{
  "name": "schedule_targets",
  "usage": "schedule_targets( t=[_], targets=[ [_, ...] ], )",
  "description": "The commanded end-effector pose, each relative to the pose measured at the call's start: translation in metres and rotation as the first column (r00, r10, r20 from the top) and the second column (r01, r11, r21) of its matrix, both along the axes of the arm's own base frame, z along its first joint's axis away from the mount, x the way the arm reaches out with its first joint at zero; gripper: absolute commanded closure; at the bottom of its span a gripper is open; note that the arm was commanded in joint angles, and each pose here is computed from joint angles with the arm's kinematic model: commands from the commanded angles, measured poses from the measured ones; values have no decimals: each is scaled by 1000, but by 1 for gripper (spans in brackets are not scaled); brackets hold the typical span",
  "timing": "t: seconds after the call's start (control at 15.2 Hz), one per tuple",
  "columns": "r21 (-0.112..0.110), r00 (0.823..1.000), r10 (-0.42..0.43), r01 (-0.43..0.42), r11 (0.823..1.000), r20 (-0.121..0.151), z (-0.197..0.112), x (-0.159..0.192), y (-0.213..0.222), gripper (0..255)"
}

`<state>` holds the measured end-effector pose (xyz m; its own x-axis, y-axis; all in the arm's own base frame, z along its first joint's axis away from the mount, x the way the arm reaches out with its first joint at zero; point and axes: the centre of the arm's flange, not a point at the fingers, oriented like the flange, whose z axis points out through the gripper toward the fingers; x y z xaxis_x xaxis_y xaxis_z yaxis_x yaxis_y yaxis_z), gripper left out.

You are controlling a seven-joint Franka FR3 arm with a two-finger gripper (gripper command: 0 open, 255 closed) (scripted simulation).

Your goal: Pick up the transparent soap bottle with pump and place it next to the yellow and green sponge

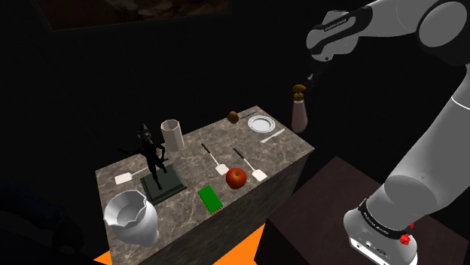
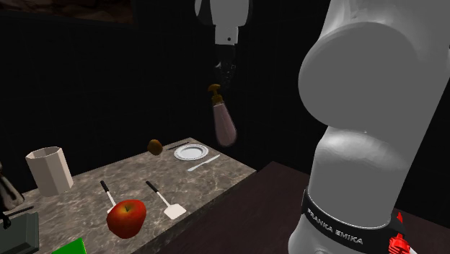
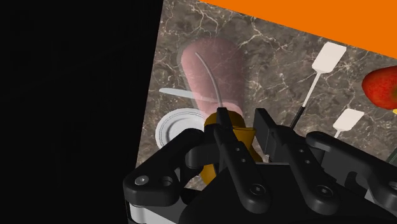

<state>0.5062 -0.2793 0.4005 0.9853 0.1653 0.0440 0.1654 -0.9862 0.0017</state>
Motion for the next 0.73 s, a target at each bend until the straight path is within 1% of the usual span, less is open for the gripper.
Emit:
schedule_targets(
  t=[0.0, 0.66],
  targets=[
    [0, 1000, 0, 0, 1000, 0, 12, 0, 1, 255],
    [0, 1000, 0, 0, 1000, 0, 65, 0, 1, 255]
  ],
)
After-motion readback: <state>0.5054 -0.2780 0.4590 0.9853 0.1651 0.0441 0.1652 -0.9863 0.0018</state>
